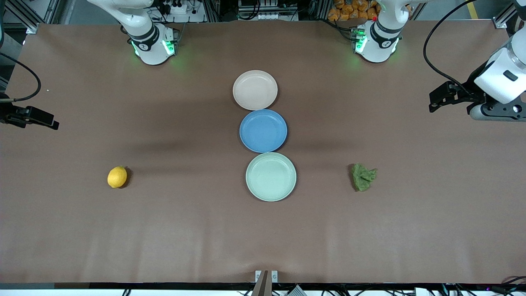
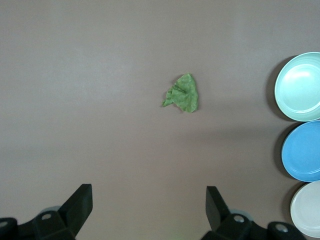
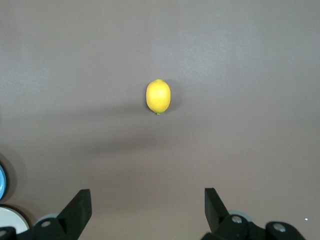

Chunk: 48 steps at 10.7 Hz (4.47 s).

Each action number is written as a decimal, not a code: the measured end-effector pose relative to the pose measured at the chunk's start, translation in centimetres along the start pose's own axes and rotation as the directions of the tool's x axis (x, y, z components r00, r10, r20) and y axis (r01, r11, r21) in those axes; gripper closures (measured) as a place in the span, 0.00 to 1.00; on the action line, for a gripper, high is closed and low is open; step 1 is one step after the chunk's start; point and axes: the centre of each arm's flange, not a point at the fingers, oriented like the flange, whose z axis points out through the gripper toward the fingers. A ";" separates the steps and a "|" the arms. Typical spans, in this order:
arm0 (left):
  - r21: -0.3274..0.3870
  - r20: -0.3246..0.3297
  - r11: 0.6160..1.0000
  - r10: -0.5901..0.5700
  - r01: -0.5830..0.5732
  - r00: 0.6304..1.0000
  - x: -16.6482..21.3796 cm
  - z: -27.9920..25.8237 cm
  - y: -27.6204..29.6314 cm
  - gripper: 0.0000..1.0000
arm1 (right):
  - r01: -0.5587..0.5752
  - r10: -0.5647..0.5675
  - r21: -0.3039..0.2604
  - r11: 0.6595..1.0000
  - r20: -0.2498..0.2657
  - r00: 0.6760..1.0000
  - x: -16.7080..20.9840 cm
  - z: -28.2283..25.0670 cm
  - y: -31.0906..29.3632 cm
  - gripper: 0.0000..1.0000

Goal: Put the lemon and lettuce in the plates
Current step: 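Lower the right gripper to the lemon while the left gripper reaches the lettuce, then close the right gripper on the lemon while the left gripper grasps the lettuce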

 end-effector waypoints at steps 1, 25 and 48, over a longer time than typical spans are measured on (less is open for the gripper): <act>0.000 0.000 1.000 0.000 0.000 1.000 0.0 0.0 0.0 0.00 | 0.000 0.000 0.000 1.000 0.000 1.000 0.0 0.0 0.0 0.00; 0.042 0.024 0.996 -0.075 0.073 0.997 4.7 33.7 9.6 0.00 | -0.008 0.006 -0.022 1.000 -0.067 0.998 9.6 31.6 0.7 0.00; 0.084 0.000 0.938 -0.336 0.335 0.942 8.4 43.8 11.6 0.96 | 0.016 -0.016 -0.019 1.000 0.026 1.000 4.3 25.6 -7.8 0.32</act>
